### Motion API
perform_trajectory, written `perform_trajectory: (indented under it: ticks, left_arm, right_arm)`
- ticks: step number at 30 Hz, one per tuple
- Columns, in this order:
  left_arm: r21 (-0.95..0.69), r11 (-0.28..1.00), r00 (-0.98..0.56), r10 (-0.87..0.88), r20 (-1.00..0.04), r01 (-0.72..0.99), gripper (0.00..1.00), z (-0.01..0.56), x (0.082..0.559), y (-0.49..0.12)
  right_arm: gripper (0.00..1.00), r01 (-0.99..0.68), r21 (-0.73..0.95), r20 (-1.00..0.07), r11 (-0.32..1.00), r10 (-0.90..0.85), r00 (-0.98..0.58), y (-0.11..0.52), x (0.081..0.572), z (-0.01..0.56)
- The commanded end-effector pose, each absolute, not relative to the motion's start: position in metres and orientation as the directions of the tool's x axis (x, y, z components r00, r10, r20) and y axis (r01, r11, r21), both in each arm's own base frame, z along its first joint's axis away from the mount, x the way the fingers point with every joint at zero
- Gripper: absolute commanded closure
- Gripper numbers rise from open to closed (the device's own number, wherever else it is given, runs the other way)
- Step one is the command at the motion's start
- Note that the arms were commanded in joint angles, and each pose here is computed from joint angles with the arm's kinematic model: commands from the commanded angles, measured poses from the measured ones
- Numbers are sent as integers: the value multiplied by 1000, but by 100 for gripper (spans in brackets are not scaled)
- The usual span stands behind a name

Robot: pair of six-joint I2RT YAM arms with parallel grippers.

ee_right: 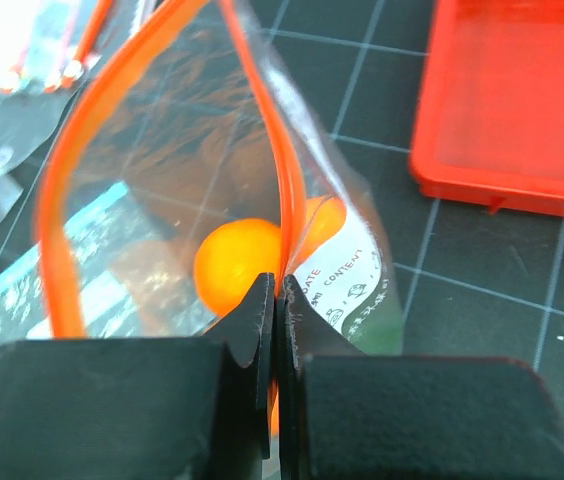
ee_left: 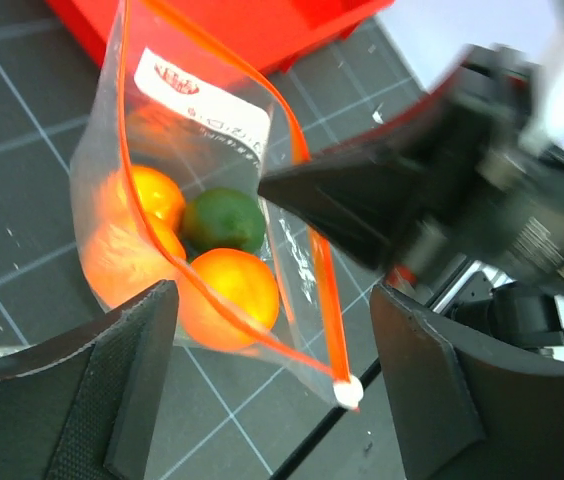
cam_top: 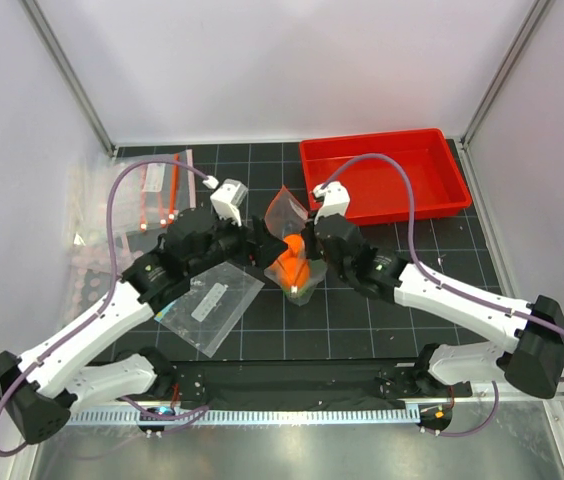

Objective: Place the food in the zip-top bag and seal the zipper
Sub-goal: Zip the zipper food storage bag at the center of the board.

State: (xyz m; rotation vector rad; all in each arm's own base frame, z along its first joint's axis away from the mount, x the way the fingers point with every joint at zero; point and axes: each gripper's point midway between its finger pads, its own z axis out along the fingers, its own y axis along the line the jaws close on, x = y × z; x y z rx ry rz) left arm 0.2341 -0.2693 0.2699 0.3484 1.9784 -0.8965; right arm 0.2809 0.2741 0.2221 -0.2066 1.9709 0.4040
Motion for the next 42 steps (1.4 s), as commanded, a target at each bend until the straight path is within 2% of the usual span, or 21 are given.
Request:
perform_trajectory:
  ticks: [1, 8, 12, 13, 20, 25, 26, 29, 36, 42]
  left_arm:
    - [-394, 655, -417, -131, -900, 644, 18, 302, 229, -265]
    - [-348, 599, -336, -137, -932, 721, 17, 309, 202, -269]
    - [-348, 589, -330, -144, -933, 730, 16, 275, 192, -272]
    - [-344, 634, -329, -147, -933, 692, 15, 259, 197, -266]
    - [-273, 695, -231, -156, -960, 665, 12, 241, 199, -269]
    - [-185, 709, -153, -110, -982, 681, 10, 229, 183, -295]
    - [-144, 751, -136, -74, -988, 645, 10, 215, 187, -294]
    - [-62, 754, -61, -28, -998, 654, 10, 220, 179, -310]
    - [-1, 842, -32, 19, -999, 540, 23, 221, 199, -319]
    - [-6, 884, -8, -3, -1000, 467, 47, 222, 210, -317]
  right_arm:
    - [99, -224, 260, -914, 939, 165, -370, 257, 297, 245]
    - [99, -193, 401, -850, 895, 285, -442, 255, 307, 231]
    - [99, -165, 425, -829, 890, 309, -467, 251, 312, 229]
    - [99, -163, 422, -828, 892, 306, -469, 250, 311, 227]
    - [99, -151, 454, -808, 878, 334, -486, 245, 318, 222]
    - [99, -143, 472, -793, 870, 349, -499, 244, 321, 221]
    - [99, -143, 474, -794, 869, 351, -497, 243, 321, 222]
    - [99, -145, 481, -792, 865, 357, -495, 242, 320, 223]
    - [99, -153, 493, -784, 856, 362, -505, 245, 320, 222]
    - [99, -156, 503, -780, 850, 368, -506, 245, 318, 224]
